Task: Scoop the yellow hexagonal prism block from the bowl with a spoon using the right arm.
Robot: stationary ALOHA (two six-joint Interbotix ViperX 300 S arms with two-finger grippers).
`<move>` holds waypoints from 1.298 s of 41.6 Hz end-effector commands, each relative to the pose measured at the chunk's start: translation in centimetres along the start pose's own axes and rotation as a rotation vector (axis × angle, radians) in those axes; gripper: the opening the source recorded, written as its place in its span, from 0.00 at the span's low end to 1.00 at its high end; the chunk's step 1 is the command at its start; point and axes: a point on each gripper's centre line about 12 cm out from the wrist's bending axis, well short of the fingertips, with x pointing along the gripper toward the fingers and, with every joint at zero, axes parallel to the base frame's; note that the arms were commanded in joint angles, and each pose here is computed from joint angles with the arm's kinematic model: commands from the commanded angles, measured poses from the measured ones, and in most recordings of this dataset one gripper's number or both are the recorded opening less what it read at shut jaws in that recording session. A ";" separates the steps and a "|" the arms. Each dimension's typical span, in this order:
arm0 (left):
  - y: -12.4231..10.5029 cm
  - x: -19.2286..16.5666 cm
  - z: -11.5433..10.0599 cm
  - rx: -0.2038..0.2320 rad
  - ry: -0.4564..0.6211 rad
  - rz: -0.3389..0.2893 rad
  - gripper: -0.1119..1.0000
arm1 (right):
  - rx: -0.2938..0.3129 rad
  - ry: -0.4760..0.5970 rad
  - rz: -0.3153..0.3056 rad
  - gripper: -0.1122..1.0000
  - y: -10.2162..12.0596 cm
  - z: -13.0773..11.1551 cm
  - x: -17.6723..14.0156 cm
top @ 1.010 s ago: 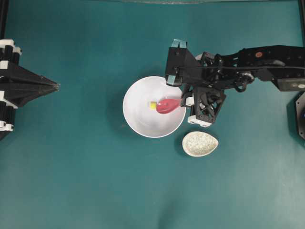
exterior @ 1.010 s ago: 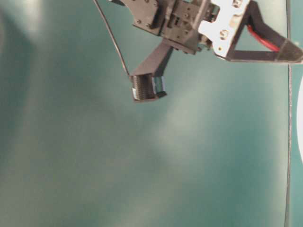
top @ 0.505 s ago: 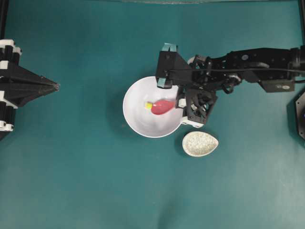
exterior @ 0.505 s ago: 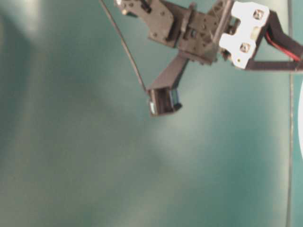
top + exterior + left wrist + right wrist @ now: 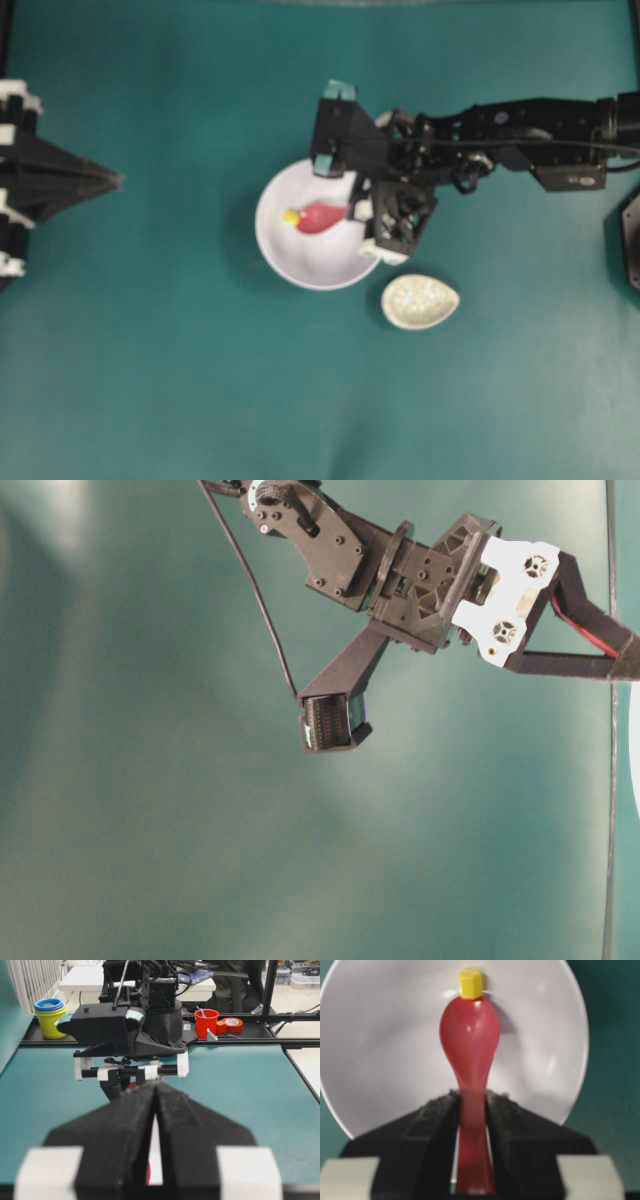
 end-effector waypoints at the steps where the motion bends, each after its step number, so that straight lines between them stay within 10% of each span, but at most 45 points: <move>1: 0.0 0.3 0.7 0.003 -0.015 0.000 0.10 | -0.008 -0.050 0.007 0.32 0.4 1.2 -0.9; 54: 0.0 0.3 0.7 0.000 -0.014 0.000 0.10 | -0.016 -0.186 0.009 0.32 0.8 2.7 -2.5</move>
